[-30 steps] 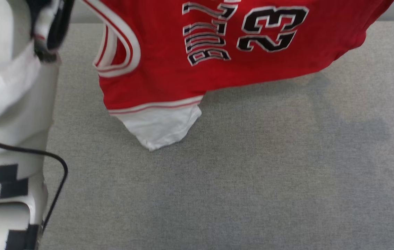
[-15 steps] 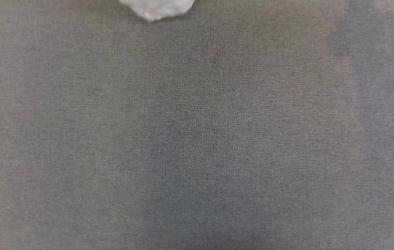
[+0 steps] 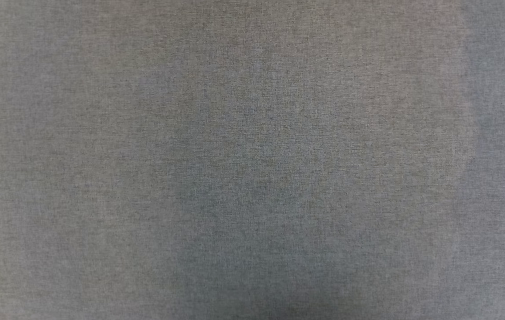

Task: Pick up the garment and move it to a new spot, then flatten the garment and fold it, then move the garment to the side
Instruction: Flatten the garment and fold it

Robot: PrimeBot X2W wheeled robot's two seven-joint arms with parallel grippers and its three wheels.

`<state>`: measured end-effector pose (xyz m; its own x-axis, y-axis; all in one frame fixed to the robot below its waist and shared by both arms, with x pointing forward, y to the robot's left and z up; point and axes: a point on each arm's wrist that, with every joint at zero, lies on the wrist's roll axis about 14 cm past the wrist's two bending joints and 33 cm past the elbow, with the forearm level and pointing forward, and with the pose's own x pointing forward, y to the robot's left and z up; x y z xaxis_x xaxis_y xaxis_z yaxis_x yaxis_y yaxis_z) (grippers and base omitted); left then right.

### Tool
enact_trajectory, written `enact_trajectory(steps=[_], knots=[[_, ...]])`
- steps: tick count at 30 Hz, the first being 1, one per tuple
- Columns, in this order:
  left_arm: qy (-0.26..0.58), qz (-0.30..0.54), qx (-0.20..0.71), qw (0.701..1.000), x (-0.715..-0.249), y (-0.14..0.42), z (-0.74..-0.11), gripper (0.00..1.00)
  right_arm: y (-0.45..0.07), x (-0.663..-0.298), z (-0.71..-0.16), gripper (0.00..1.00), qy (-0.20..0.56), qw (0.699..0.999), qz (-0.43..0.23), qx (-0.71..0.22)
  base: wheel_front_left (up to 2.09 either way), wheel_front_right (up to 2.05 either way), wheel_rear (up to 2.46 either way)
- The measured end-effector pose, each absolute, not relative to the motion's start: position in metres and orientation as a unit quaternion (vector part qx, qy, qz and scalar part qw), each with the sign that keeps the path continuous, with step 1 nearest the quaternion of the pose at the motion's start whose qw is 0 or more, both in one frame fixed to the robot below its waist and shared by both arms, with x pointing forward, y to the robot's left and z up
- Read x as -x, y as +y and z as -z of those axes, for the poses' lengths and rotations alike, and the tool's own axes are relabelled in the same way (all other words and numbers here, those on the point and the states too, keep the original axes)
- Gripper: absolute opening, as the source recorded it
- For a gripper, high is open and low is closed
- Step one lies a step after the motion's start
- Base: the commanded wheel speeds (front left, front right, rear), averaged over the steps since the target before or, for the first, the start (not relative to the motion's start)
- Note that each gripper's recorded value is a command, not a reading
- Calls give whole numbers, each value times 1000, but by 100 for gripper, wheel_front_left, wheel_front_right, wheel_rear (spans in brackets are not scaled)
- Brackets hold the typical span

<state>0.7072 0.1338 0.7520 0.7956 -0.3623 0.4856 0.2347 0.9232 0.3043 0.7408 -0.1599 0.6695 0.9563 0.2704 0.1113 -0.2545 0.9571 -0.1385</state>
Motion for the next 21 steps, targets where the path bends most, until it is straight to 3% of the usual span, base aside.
enact_trajectory(steps=[10, 21], knots=[[-177, 175, -102, 963, -698, 152, -644, 0, -140, -718, -568, 0, 30, 981, -182, 56, 0, 0, 0], [-97, 183, -67, 976, -618, 158, -563, 0, -135, -643, -500, 0, 111, 968, -223, 24, 0, 0, 0]])
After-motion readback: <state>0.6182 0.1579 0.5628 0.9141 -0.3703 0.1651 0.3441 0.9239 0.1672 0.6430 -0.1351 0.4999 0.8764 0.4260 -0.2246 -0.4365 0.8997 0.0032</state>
